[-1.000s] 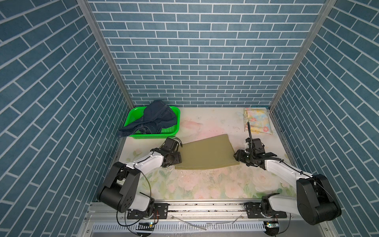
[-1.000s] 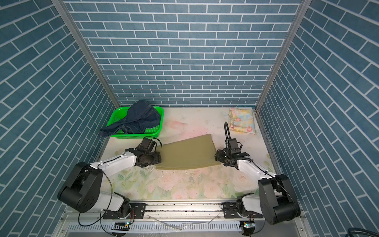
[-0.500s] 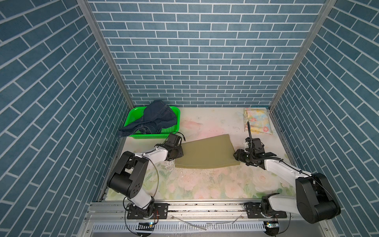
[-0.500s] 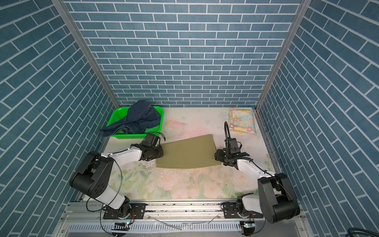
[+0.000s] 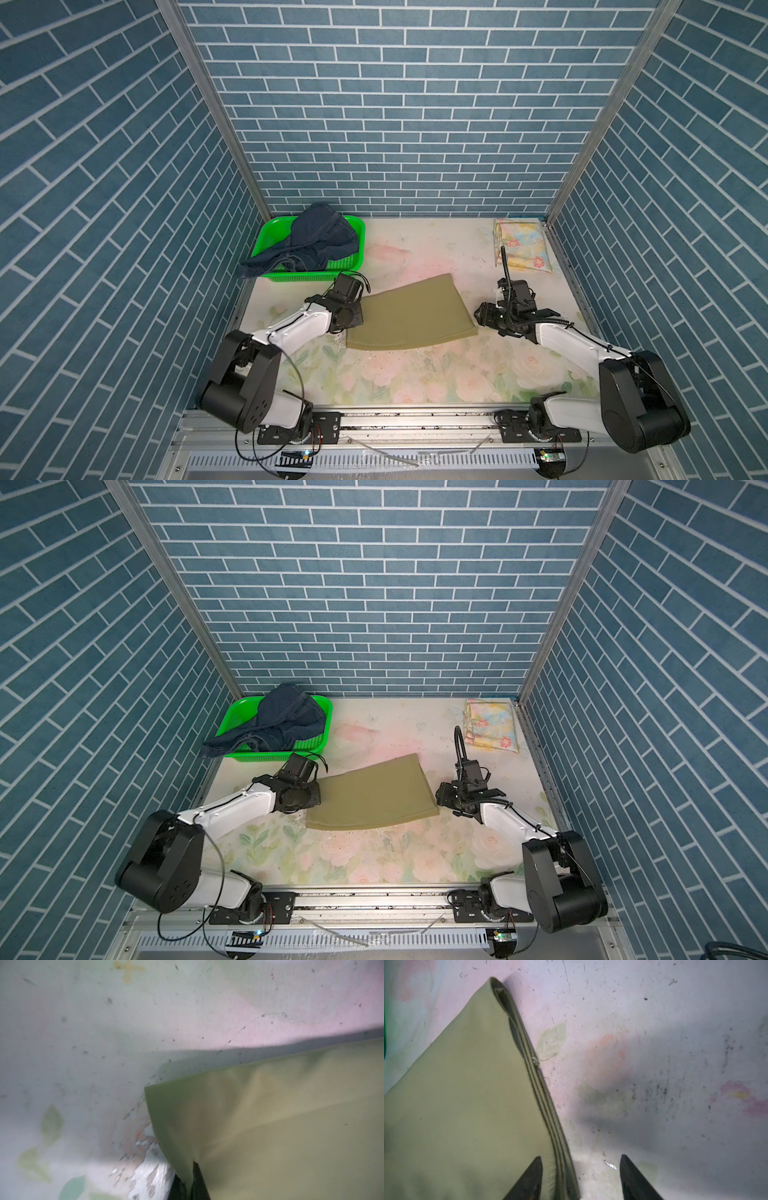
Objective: Fold and stack the skirts
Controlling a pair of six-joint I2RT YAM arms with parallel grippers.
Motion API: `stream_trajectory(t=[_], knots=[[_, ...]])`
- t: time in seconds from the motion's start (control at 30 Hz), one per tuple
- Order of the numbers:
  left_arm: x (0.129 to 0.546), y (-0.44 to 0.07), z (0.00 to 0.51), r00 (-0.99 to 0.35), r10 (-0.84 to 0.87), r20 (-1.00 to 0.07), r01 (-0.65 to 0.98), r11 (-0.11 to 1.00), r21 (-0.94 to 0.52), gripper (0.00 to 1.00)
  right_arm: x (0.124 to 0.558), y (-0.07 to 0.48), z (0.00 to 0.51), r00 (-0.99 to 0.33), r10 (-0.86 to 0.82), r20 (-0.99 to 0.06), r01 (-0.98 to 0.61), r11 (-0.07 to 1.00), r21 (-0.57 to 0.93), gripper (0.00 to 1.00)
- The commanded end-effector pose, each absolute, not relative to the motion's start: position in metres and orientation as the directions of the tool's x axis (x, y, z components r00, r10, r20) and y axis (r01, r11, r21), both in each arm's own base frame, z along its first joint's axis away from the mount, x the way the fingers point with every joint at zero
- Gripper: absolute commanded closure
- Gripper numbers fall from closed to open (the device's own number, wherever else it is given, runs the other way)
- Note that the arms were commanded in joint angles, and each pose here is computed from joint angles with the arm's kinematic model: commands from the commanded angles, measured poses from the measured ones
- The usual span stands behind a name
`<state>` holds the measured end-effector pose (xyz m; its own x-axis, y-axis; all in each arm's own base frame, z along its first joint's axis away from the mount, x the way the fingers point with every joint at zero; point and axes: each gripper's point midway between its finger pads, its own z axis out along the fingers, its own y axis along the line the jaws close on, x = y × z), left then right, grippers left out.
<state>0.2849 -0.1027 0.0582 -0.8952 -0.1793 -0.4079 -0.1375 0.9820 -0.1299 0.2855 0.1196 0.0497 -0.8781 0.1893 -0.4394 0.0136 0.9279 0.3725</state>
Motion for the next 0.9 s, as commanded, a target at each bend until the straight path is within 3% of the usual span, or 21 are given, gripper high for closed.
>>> stream_trajectory(t=[0.0, 0.17, 0.27, 0.57, 0.87], knots=[[0.274, -0.079, 0.085, -0.9, -0.119, -0.42, -0.127, 0.992, -0.008, 1.0, 0.287, 0.124, 0.053, -0.873, 0.185, -0.451, -0.005, 0.922, 0.388, 0.41], [0.291, -0.08, 0.136, -0.871, -0.054, -0.489, -0.091, 0.994, 0.053, 1.0, 0.286, 0.131, 0.06, -0.869, 0.201, -0.452, -0.015, 0.903, 0.429, 0.42], [0.304, -0.097, 0.157, -0.864, 0.052, -0.501, -0.035, 0.986, 0.163, 1.0, 0.285, 0.138, 0.062, -0.867, 0.222, -0.446, -0.019, 0.881, 0.474, 0.42], [0.326, -0.219, 0.154, -0.844, 0.331, -0.422, 0.197, 0.923, 0.33, 1.0, 0.284, 0.143, 0.061, -0.861, 0.268, -0.433, 0.002, 0.853, 0.522, 0.42], [0.318, -0.327, 0.122, -0.834, 0.408, -0.373, 0.358, 0.913, 0.198, 1.0, 0.28, 0.136, 0.056, -0.854, 0.31, -0.419, 0.049, 0.849, 0.527, 0.42]])
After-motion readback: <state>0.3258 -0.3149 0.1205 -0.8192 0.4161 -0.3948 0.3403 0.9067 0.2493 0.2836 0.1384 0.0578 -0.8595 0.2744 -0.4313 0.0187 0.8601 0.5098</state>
